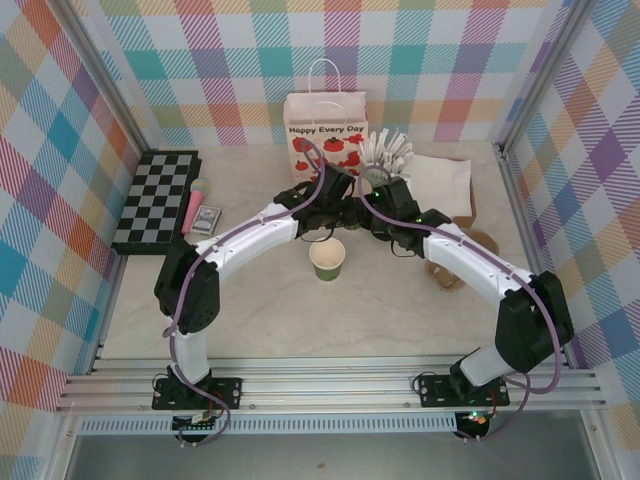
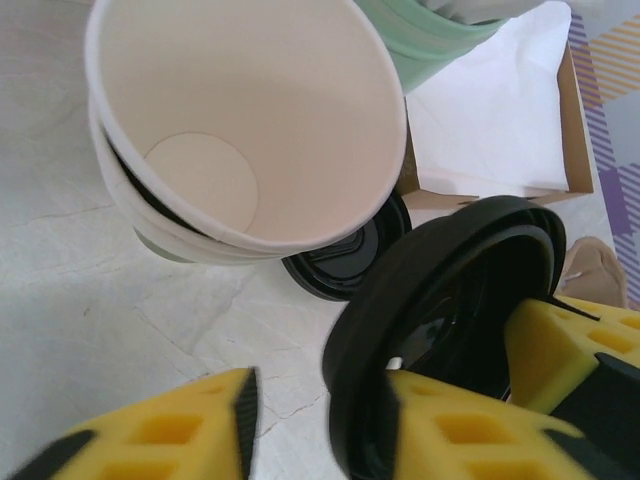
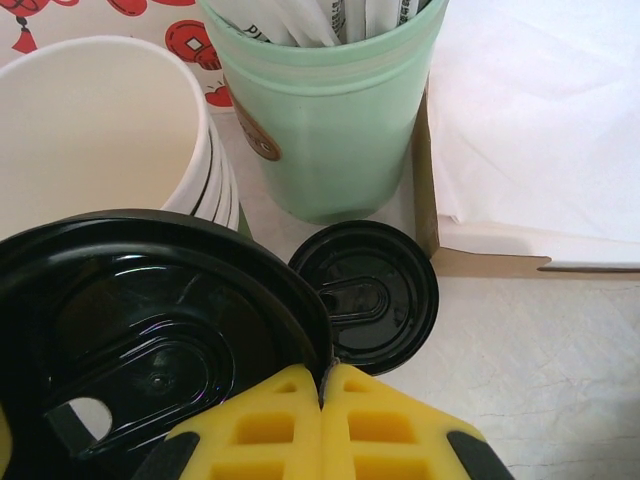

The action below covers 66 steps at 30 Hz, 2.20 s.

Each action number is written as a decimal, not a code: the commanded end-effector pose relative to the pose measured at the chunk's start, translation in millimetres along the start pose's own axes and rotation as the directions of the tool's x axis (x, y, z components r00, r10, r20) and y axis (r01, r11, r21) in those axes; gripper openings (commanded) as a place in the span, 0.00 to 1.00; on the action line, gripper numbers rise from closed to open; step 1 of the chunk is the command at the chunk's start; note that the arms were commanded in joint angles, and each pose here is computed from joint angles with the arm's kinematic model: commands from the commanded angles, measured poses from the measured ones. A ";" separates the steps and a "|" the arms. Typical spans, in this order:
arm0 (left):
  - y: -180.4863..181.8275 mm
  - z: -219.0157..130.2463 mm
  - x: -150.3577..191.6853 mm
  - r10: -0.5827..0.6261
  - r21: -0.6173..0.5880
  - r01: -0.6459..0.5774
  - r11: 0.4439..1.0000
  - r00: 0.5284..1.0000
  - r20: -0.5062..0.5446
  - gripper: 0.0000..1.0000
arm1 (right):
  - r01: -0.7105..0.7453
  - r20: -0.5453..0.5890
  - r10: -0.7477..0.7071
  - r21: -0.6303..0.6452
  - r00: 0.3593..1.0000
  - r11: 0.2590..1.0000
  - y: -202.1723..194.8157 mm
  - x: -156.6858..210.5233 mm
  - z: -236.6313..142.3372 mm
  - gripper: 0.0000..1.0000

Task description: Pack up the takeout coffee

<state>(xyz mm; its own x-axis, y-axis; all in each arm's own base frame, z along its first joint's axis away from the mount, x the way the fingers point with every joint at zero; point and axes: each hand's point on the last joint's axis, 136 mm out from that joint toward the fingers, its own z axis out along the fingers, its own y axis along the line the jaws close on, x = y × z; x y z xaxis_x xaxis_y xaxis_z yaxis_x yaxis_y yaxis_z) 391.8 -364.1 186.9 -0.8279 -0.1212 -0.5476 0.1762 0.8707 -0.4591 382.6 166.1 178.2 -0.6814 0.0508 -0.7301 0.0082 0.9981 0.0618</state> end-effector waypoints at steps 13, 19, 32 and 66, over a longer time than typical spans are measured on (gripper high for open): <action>-19.6 -11.7 -11.4 0.157 0.028 -0.159 0.987 0.986 0.058 0.00 | -0.014 -0.060 0.006 -0.145 0.998 0.989 11.2 -10.1 -22.7 0.54; -13.5 -37.0 -12.4 0.370 -0.016 -0.370 0.929 0.927 0.058 0.00 | 0.100 -0.118 -0.143 -0.312 0.983 0.945 11.8 -8.8 -50.5 0.55; -32.8 -65.6 -18.8 0.371 0.081 -0.384 0.920 0.918 0.142 0.00 | 0.117 -0.125 -0.179 -0.392 0.976 0.913 26.7 -15.0 -61.7 0.36; 58.1 -205.6 -68.9 -0.054 0.292 -0.022 0.956 0.966 0.251 0.86 | 0.931 0.775 -0.629 0.270 -0.060 0.245 100.6 -111.5 -186.5 0.06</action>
<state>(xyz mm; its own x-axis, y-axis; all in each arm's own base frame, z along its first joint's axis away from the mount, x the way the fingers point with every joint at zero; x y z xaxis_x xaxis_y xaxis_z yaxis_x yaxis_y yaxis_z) 356.5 -206.9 335.5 -0.5959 -0.2729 -0.7552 0.3675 0.7435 -0.5587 335.3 233.0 337.6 0.1999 -0.5994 -0.7751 -0.6726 0.4913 -0.5534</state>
